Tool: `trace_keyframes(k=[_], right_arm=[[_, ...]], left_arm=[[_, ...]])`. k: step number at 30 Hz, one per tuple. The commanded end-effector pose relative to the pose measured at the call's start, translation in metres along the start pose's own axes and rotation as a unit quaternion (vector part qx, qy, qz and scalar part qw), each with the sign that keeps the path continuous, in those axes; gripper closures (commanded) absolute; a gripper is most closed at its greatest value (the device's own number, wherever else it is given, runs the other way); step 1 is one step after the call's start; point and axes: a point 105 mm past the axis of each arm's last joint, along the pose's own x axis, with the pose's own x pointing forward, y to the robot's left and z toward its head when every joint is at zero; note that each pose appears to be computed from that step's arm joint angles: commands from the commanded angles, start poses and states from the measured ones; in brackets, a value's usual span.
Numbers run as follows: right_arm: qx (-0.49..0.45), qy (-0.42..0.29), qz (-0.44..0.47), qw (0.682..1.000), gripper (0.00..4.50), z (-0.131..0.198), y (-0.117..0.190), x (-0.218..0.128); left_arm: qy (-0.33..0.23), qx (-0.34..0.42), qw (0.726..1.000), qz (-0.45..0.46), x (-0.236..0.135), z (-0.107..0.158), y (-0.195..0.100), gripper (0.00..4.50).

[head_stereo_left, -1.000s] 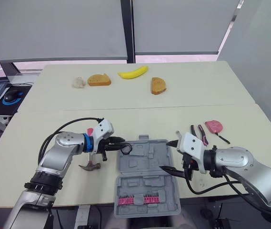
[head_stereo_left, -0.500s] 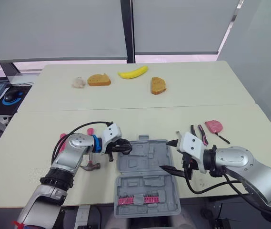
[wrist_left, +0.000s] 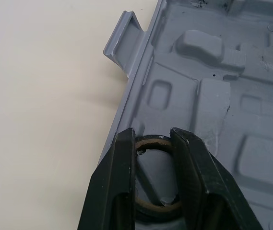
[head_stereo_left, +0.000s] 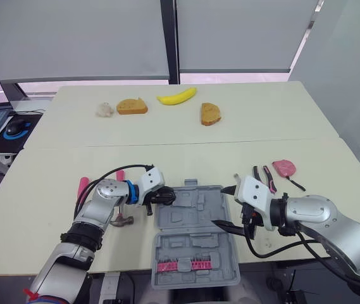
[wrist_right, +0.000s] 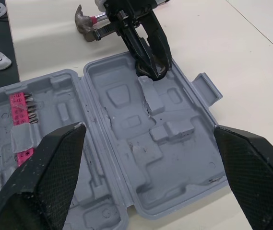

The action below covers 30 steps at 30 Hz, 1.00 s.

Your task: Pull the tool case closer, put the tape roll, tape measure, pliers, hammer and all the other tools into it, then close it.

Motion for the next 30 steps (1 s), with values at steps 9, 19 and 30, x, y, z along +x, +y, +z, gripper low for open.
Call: trace_keyframes(k=[9, 19, 30], right_arm=[[-0.016, -0.066, -0.062, 0.996, 0.00, 0.028, -0.020, -0.025], [-0.012, 0.013, -0.257, 0.966, 0.00, -0.024, -0.074, -0.127], [0.108, 0.088, -0.308, 0.941, 0.00, -0.109, -0.042, -0.188]], left_arm=[[-0.093, -0.001, 0.992, 0.091, -0.080, 0.056, 0.038, 3.37], [-0.063, -0.063, 0.968, 0.233, -0.180, 0.004, 0.032, 3.37], [0.024, -0.176, 0.934, 0.309, -0.244, -0.086, -0.034, 0.02]])
